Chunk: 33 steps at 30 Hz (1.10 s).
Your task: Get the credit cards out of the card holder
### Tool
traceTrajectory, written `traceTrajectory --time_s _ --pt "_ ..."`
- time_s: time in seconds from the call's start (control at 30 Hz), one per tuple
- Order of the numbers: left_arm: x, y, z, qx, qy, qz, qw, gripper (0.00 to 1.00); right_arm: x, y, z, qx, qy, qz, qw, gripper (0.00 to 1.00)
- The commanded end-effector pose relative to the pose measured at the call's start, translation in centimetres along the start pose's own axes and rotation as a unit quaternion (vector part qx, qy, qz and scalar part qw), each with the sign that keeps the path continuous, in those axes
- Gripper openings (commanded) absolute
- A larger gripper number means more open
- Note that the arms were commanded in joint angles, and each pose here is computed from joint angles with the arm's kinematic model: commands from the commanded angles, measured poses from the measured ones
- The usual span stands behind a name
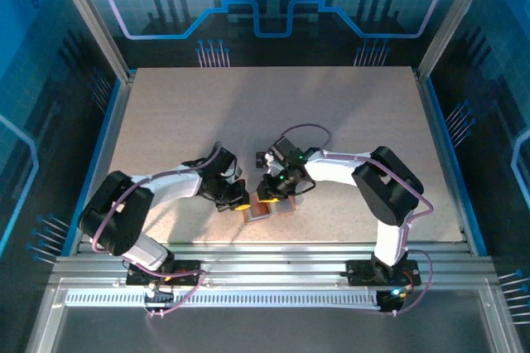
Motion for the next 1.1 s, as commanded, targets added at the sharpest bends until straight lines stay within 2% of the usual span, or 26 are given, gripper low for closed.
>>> traceTrajectory --time_s 0.0,0.33,0.57,0.7,1.07 --pt "-0.3 0.5 0.5 -0.001 0.013 -0.014 1.000 0.02 0.5 -1.1 0.0 -0.008 -0.006 0.023 1.000 0.26" --pt "1.9 -2.6 -0.8 -0.010 -0.024 0.028 0.999 0.01 2.5 0.4 0.2 0.001 -0.022 -0.004 1.000 0.26" --pt "1.6 -3.3 -1.1 -0.013 -0.018 0.037 0.999 0.01 3.4 -2.1 0.8 -0.016 -0.033 0.031 0.999 0.26" --pt "1.3 -3.2 -1.1 -0.012 -0.015 0.035 0.999 0.01 2.8 -3.8 1.4 -0.025 -0.025 0.060 0.998 0.26" --pt "1.1 -2.9 -1.0 -0.015 -0.011 0.030 0.999 0.01 1.2 -4.3 3.9 -0.051 -0.004 0.031 0.998 0.24"
Point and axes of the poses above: each hand's point on the last joint's axis, 136 mm out from that joint toward the fingers, its own x axis back along the fingers, its own y axis along the line the jaws close on, z = x × y, the point moved 2 cm from there along x, back along the fingers, and after that the axes turned 10 degrees about -x, right-handed, at the moved point
